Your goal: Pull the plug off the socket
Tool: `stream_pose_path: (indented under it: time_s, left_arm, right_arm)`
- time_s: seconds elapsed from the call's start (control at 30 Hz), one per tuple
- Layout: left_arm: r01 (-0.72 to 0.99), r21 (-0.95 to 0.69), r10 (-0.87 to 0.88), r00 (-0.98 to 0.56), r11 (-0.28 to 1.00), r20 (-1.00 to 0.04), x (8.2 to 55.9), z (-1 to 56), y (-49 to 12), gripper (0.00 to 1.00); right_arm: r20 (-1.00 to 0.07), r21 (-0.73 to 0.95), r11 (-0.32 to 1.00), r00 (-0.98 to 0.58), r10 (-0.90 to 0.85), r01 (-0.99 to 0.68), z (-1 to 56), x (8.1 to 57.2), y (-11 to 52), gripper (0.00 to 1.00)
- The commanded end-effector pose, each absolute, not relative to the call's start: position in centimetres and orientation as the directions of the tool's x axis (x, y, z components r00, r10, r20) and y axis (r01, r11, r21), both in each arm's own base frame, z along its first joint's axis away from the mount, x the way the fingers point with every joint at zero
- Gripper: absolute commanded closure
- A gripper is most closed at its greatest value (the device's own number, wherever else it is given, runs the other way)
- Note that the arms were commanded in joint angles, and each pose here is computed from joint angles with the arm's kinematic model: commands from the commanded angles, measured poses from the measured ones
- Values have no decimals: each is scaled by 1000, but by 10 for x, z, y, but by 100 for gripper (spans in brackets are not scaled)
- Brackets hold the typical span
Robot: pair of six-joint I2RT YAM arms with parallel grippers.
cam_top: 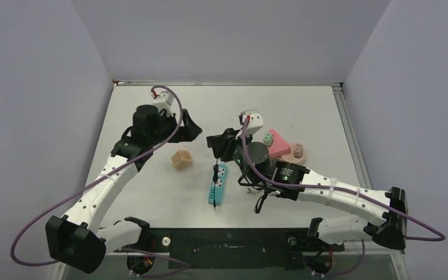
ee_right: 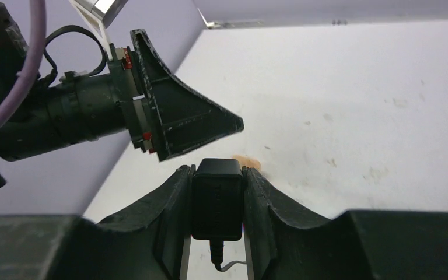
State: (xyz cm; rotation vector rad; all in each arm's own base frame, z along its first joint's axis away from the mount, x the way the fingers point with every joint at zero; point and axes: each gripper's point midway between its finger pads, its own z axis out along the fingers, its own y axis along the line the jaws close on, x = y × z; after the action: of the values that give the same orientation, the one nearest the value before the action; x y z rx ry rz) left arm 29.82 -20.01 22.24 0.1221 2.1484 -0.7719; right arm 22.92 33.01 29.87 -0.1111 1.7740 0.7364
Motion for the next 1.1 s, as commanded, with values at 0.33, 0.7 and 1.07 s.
stream_pose_path:
  time_s: [0.33,0.7,1.07]
  left_arm:
    - [-31,-425,-415,-289,905,-862,342,286,-43,9]
    - [-48,-409,-405,-283,911,-870,339,278,-39,8]
    - [-29,-426,-416,-287,904,-863,339,275,-43,8]
  right_arm:
    - [-921,388,743,-196,337,-545,374,302,399,95]
    - [-932,352,805,-260,253,-478,258,346,435,95]
    - [-848,459,790,-466,254,-407,147,347,450,95]
